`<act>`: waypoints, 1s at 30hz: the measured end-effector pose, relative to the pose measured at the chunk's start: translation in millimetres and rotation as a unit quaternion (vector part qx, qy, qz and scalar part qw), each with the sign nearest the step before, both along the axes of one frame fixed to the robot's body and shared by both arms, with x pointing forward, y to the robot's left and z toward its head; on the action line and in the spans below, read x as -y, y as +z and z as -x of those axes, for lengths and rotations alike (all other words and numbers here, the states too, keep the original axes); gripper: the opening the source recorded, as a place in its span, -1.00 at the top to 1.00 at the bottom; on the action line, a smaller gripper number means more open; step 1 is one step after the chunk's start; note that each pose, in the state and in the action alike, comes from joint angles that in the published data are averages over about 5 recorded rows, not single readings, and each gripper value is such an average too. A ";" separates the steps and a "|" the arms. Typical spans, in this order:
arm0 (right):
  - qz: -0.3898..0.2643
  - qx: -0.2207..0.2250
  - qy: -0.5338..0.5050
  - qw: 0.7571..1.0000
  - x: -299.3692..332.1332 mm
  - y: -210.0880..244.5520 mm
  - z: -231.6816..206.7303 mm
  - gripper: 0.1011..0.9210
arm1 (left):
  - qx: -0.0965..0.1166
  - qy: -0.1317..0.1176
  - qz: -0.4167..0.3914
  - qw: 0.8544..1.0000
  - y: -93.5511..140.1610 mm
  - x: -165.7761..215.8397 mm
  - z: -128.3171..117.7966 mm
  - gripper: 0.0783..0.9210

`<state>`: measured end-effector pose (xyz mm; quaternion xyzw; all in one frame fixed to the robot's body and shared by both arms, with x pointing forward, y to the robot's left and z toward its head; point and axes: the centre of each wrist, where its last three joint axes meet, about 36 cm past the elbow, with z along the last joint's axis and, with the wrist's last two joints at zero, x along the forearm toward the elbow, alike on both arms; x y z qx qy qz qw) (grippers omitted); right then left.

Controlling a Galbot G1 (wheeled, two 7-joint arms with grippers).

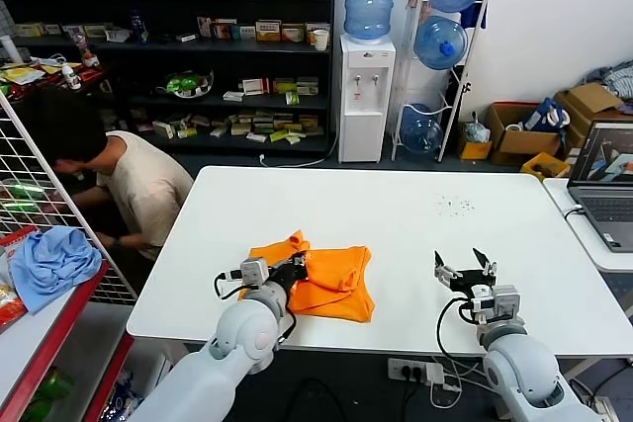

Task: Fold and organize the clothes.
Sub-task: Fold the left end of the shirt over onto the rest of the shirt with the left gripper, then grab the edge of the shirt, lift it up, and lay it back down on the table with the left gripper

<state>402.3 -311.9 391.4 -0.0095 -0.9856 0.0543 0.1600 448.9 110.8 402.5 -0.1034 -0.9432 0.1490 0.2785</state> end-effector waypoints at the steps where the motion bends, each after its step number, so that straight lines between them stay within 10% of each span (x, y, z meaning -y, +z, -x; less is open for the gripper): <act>1: 0.000 0.000 -0.001 1.000 0.7 -0.6 -0.6 -0.76 | -0.003 -0.005 0.000 1.000 -1.7 3.7 0.7 0.92; 16: -0.004 0.003 -0.009 1.000 1.6 -7.3 -1.2 -0.76 | -0.014 -0.063 0.016 0.998 -12.5 35.5 6.2 0.86; 30: -0.011 0.005 -0.003 1.000 -8.1 -9.0 -6.2 -0.76 | 0.040 -0.038 0.092 0.994 3.7 15.7 10.0 -0.06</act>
